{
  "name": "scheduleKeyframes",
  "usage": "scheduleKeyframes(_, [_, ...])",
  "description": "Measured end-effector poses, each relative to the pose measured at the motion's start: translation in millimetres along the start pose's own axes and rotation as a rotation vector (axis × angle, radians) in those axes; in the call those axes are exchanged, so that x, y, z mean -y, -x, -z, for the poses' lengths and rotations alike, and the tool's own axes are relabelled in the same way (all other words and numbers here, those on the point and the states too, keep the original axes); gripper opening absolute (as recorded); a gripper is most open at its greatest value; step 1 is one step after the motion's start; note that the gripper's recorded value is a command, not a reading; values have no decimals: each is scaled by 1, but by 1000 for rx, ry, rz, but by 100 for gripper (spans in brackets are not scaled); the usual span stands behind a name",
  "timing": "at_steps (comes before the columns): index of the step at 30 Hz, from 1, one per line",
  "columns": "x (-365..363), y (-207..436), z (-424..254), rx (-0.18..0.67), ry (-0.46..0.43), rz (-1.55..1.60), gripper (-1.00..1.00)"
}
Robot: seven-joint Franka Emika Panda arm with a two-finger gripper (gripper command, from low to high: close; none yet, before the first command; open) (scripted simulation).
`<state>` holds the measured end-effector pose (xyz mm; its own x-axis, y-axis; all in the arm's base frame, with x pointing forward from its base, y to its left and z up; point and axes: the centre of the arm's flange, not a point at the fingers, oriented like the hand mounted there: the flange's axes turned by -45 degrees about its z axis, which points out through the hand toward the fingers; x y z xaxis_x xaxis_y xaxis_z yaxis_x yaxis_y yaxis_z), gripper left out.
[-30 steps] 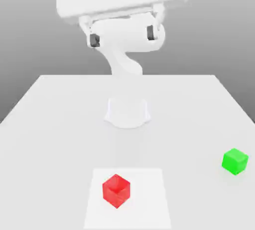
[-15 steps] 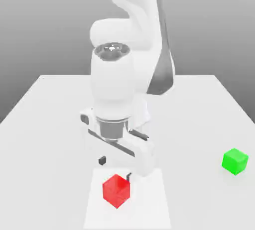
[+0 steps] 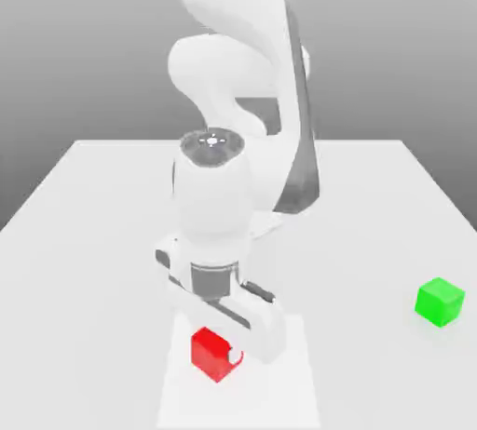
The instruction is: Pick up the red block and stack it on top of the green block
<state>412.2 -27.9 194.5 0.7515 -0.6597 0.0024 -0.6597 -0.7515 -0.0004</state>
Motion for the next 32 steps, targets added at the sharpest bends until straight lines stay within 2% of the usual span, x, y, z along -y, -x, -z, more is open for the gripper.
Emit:
scheduleKeyframes(4, [40,34,18,7,-4,37,-100])
scheduleKeyframes(13, [133,156,34,17,-8,105,-100])
scheduleKeyframes(24, [178,335,49,4,-3,186,-100])
scheduleKeyframes(29, [180,330,2,1,-3,152,-100])
scheduleKeyframes(30, [179,331,-7,2,-3,152,100])
scheduleKeyframes(32, [179,331,-7,2,-3,152,100])
